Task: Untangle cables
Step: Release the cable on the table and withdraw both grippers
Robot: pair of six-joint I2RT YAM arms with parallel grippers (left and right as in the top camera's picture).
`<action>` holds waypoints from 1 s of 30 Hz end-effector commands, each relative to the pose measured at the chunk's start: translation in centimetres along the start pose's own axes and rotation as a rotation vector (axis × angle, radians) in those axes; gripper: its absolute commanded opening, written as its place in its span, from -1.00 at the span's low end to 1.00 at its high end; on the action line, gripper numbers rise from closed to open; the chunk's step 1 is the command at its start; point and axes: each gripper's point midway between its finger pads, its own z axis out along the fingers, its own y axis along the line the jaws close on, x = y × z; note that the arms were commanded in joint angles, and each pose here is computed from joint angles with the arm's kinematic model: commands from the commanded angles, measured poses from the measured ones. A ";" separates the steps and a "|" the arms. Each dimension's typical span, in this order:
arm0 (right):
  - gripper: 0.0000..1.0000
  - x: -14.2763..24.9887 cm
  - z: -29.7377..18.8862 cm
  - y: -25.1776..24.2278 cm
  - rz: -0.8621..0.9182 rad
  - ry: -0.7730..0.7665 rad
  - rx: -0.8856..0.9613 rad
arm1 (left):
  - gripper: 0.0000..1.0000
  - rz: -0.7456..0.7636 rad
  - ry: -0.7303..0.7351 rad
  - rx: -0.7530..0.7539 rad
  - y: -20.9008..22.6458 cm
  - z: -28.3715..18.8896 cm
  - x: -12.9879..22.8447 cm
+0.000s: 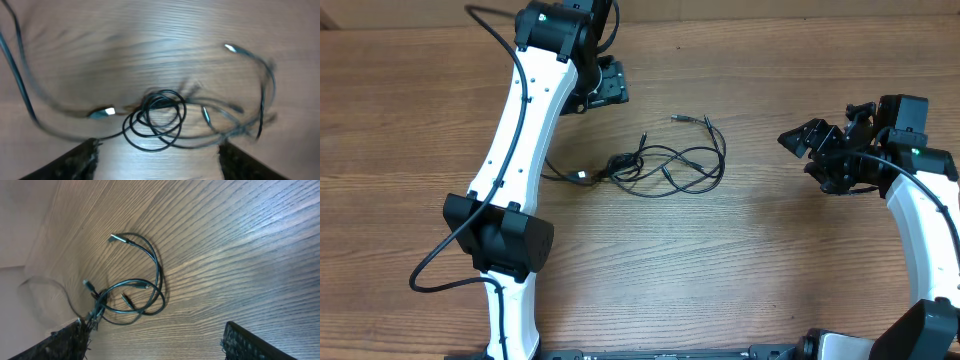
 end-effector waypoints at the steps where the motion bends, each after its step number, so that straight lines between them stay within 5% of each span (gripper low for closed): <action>1: 0.71 -0.2 -0.4 0.1 -0.013 -0.024 0.010 | 0.68 0.474 -0.008 0.112 -2.7 -0.3 0.5; 3: 0.73 -0.2 -0.4 0.1 -0.011 -0.022 0.011 | 0.99 0.473 -0.028 0.071 -2.5 -0.2 0.1; 8: 0.79 -0.2 -0.4 0.1 -0.008 -0.022 0.011 | 0.99 0.096 -0.177 -0.219 2.0 -0.9 -3.0; 12: 0.80 -0.1 -0.4 0.0 -0.006 -0.019 0.013 | 0.99 0.031 -0.097 -0.007 -1.3 -0.1 -1.8; 14: 0.84 0.0 -0.4 0.0 -0.005 -0.017 0.014 | 0.82 0.064 -0.024 0.060 -2.6 0.4 -0.3; 18: 0.87 0.2 -0.4 -0.1 -0.002 -0.010 0.016 | 0.46 -0.236 0.123 0.012 -2.1 2.0 2.7; 24: 0.92 0.3 -0.4 -0.1 0.001 -0.006 0.019 | 0.27 -0.528 0.247 -0.054 -2.3 5.9 5.3; 26: 0.95 0.4 -0.4 -0.2 0.004 0.001 0.022 | 0.38 -0.561 0.286 -0.097 -2.1 7.4 6.4; 28: 0.96 0.5 -0.4 -0.3 0.005 0.004 0.027 | 0.76 -0.595 0.327 -0.144 -1.7 8.9 7.7; 30: 0.97 0.5 -0.4 -0.5 0.005 0.002 0.035 | 0.75 -0.625 0.365 -0.186 -1.2 10.1 8.9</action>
